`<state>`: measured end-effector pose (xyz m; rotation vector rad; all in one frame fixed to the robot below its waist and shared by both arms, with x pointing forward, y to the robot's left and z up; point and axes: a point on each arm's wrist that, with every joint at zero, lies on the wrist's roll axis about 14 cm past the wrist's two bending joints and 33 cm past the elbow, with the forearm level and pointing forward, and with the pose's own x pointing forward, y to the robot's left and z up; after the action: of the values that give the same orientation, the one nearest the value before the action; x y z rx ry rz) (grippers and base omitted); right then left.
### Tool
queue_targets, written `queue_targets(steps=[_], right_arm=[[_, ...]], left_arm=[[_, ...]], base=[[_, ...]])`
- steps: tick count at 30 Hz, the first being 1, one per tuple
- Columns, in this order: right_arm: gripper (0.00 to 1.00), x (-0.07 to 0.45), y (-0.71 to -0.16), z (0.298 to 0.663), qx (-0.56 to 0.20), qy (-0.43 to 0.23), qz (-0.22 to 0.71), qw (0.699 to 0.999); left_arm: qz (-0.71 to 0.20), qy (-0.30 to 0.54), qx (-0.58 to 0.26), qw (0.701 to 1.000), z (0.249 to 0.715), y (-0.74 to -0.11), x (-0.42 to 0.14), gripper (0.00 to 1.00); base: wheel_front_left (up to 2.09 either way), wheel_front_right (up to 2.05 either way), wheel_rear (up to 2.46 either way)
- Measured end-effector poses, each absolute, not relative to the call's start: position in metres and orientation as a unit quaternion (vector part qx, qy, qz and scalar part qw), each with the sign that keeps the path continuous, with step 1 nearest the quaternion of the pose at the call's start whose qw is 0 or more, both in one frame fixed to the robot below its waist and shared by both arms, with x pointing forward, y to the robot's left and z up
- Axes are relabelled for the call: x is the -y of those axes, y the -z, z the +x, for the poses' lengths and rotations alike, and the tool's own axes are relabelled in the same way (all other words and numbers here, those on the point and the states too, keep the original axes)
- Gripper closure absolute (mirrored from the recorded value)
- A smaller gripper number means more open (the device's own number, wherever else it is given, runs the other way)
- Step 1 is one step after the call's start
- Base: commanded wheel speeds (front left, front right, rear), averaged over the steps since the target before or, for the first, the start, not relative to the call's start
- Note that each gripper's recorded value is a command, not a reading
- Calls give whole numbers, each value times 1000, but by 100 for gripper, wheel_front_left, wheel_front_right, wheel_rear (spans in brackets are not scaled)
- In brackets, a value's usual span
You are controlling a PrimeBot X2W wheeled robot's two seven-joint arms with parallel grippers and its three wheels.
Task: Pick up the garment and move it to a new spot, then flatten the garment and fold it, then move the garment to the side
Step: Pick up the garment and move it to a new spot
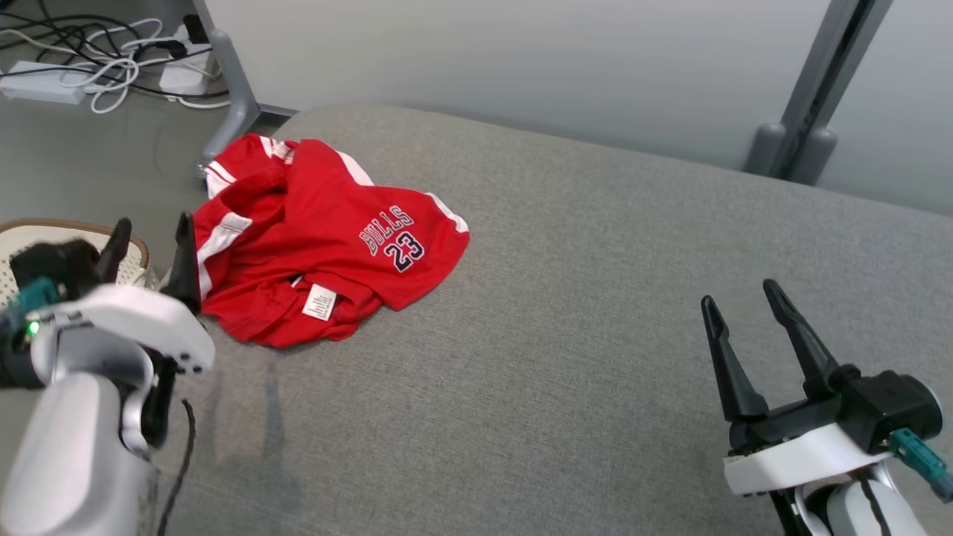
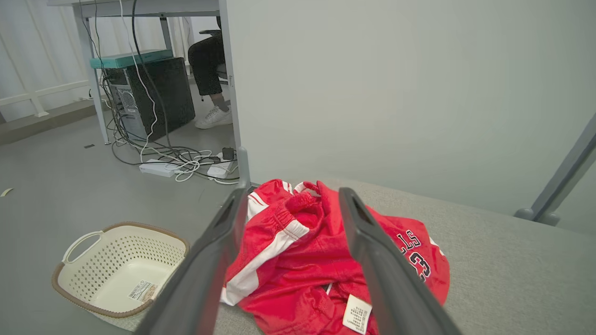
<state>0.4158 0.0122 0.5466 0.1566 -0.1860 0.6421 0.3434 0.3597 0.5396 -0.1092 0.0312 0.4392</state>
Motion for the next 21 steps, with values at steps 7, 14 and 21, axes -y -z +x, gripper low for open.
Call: queue_targets(steps=[7,14,21], right_arm=[[0,0,-543,433,96,-307,67,945],[0,15,-537,451,96,-290,68,950],[0,43,-521,469,84,-258,60,960]], left_arm=[[-67,-188,-92,976,394,-538,-367,0],[-90,-205,-154,962,431,-522,-385,0],[-95,-233,-245,936,452,-482,-401,0]], base=[[0,0,0],[0,0,0],[0,0,0]])
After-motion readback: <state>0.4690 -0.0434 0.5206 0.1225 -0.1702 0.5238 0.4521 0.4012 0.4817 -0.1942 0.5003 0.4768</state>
